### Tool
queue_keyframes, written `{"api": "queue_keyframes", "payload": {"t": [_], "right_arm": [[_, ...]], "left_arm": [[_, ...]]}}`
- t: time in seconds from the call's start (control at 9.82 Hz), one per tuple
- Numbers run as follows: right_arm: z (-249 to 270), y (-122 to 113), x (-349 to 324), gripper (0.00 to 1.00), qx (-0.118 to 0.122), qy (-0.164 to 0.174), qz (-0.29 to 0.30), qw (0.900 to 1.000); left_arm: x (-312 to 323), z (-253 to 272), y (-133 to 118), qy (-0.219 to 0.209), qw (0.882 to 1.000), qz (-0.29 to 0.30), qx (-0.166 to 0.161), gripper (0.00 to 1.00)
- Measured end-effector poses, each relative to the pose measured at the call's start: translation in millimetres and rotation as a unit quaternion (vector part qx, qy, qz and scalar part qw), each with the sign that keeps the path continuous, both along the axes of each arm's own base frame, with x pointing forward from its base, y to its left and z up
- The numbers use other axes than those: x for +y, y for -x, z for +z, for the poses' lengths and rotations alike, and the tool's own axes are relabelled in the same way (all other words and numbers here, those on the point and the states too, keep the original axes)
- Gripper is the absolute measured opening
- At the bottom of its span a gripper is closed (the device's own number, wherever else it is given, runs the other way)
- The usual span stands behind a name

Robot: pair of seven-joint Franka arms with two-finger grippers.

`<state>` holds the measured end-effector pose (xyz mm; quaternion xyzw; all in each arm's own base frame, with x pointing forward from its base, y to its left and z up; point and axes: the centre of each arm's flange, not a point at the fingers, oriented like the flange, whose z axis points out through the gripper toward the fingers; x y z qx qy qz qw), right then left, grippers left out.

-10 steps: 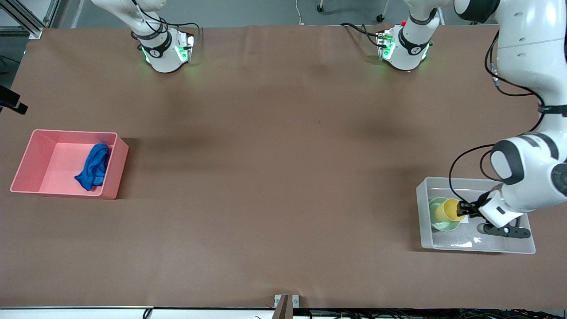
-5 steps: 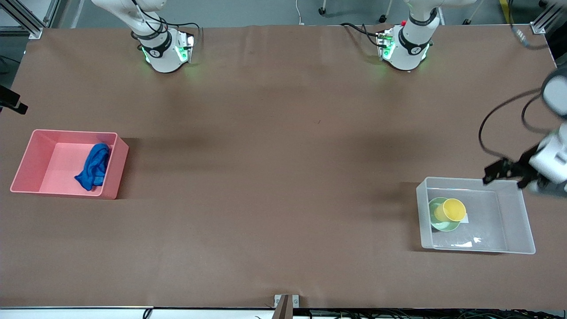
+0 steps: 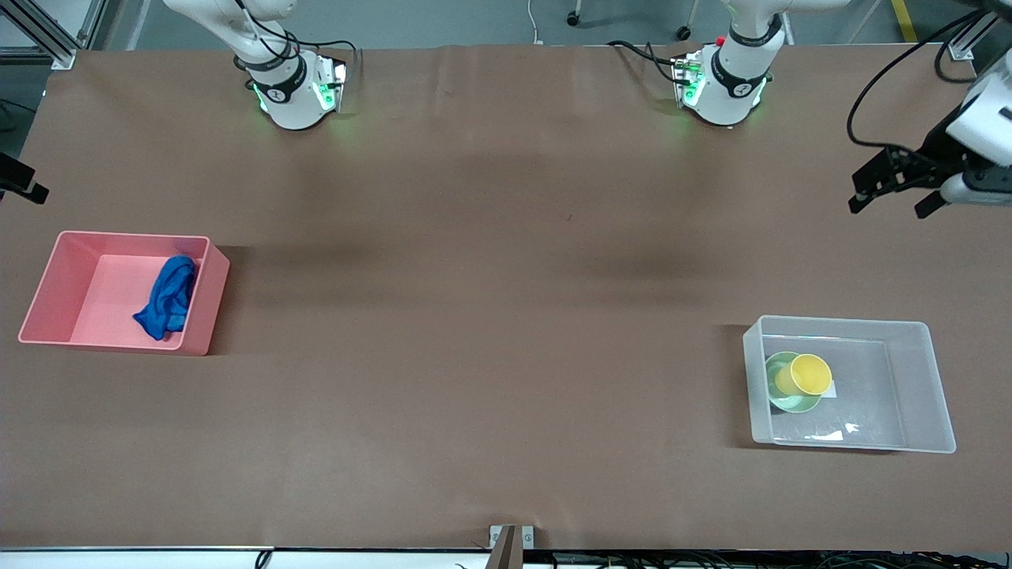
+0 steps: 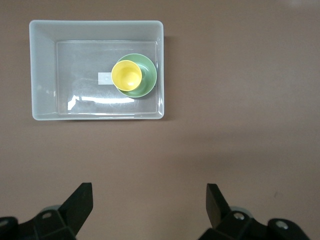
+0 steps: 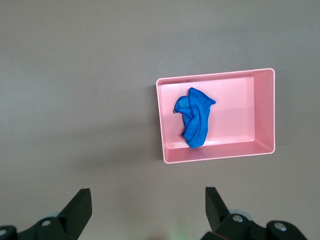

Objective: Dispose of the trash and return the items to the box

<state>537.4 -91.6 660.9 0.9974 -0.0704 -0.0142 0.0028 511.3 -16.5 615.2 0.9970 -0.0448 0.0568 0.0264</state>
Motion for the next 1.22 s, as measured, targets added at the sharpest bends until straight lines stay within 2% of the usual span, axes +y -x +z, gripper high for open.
{"api": "queue_keyframes", "payload": {"t": [0.2, 0.51, 0.81, 1.22], "right_arm": [[0, 0, 0, 1.00, 0.000, 0.000, 0.000, 1.000], [0, 0, 0, 1.00, 0.000, 0.000, 0.000, 1.000], [0, 0, 0, 1.00, 0.000, 0.000, 0.000, 1.000], [0, 0, 0, 1.00, 0.000, 0.000, 0.000, 1.000]], "left_arm": [[-10, 36, -14, -0.011, 1.000, -0.008, 0.024, 1.00], [-11, 40, -40, -0.014, 0.999, -0.009, 0.041, 1.00], [-11, 28, -48, -0.014, 0.998, -0.008, 0.052, 1.00], [-11, 38, -45, -0.019, 0.999, 0.002, 0.044, 1.00]]}}
